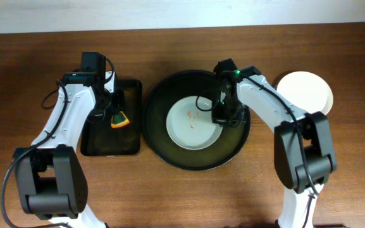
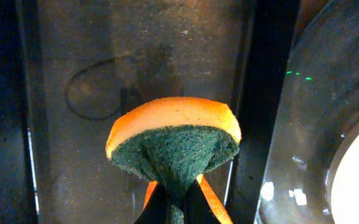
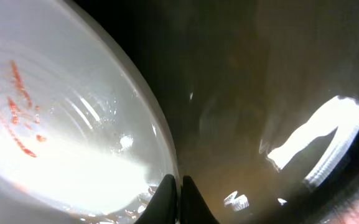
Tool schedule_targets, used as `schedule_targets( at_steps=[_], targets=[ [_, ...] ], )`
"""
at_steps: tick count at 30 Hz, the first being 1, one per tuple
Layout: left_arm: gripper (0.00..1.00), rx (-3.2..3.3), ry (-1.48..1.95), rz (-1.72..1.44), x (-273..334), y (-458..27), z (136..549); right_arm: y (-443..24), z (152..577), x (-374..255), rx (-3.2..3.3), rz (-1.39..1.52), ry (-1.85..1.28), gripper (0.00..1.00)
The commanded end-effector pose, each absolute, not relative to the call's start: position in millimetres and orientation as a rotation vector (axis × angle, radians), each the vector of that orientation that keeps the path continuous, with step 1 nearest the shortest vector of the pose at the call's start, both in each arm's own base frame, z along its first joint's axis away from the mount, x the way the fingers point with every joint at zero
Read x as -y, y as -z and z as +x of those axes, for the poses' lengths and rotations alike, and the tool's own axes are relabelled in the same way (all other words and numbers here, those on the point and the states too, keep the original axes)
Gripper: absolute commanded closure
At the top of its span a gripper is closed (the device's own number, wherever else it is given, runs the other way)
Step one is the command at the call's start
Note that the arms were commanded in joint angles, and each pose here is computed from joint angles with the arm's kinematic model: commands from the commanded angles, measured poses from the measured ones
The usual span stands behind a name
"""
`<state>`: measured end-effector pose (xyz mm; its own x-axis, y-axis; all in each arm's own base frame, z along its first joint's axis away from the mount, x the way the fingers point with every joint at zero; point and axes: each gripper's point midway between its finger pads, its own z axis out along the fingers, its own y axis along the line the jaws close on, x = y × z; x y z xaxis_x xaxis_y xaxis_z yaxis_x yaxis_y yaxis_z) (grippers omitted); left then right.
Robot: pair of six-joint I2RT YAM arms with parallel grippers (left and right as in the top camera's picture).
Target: Clean dirty plates on tray and stack at the side
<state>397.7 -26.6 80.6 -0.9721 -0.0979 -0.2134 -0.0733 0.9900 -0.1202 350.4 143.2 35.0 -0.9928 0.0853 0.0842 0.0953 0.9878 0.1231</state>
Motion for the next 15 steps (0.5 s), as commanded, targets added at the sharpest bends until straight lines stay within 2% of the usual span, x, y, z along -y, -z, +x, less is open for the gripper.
schedule_targets(
  at_steps=[1,5,9,12,15],
  targets=[
    [1.0,-2.878,0.288,-0.091,41,-91,402,-47,334,-127,3.028,-0.124,0.083,0.96],
    [1.0,-2.87,0.359,-0.057,55,-94,402,-50,315,-97,2.959,-0.129,-0.136,0.96],
    [1.0,-2.838,0.374,0.091,90,-96,405,-51,320,-66,2.942,-0.223,-0.146,0.96],
    [1.0,-2.707,0.736,0.267,160,-118,407,-51,321,-60,2.941,-0.182,-0.128,0.96],
    [1.0,-2.639,0.865,0.384,198,-128,402,-50,320,-73,2.944,-0.14,-0.094,0.96]
  ],
)
